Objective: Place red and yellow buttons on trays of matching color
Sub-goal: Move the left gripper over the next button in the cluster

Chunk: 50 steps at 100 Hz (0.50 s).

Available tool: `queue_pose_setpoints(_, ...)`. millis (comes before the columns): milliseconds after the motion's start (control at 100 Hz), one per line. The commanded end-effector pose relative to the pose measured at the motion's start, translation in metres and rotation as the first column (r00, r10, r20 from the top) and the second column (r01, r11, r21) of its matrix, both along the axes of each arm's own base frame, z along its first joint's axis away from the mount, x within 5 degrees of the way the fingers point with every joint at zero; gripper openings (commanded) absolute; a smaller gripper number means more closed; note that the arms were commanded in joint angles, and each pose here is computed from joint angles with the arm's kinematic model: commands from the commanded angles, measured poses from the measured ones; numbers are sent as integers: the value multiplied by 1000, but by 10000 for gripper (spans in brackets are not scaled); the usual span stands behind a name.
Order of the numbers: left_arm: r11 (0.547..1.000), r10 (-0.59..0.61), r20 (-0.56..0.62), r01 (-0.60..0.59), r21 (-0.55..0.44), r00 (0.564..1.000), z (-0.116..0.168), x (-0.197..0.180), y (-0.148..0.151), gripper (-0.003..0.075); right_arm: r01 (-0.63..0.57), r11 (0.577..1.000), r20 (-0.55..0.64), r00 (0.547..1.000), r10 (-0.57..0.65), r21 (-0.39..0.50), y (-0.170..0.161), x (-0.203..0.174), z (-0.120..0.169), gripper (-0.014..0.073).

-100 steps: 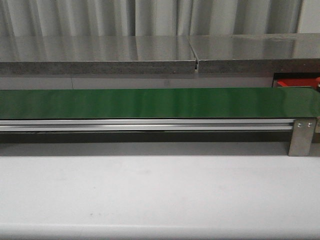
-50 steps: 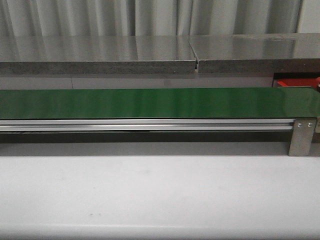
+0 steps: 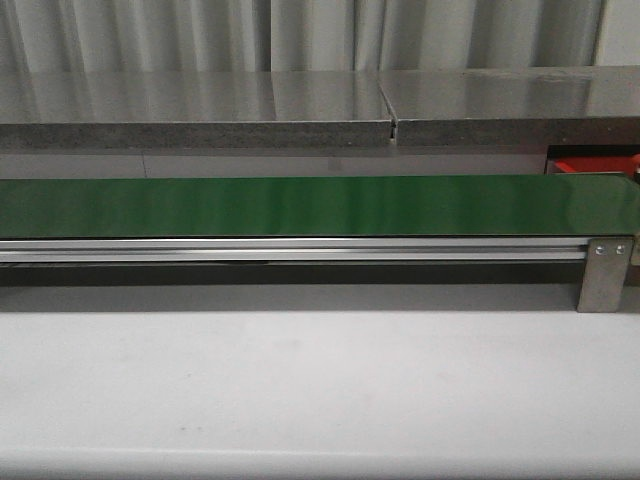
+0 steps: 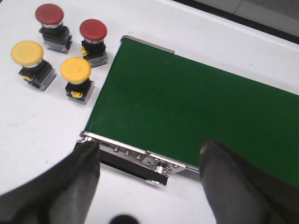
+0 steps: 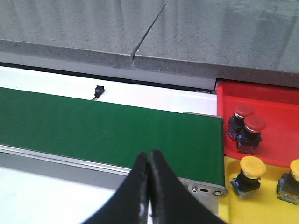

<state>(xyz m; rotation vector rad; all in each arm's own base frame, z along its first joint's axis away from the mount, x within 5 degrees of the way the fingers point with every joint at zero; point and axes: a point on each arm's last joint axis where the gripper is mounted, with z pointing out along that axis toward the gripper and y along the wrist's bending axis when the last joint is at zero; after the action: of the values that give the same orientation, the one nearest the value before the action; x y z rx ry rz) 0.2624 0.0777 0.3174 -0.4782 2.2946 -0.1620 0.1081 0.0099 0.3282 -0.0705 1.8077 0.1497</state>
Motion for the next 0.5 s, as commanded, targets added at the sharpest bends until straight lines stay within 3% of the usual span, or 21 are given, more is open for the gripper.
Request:
queue_pose_setpoints(0,997,64,65,-61,-44,996,14,7,12,526,27,1000,68,997,-27,-1,-2,1,12,-76)
queue_pose_setpoints(170,982,143,-3,-142,-124,990,4,24,40,480,27,1000,68,997,-27,-1,-2,1,12,-76)
queue_pose_setpoints(490,953,170,-146,-200,-229,975,-24,78,74,479,27,1000,68,997,-27,-1,-2,1,12,-76)
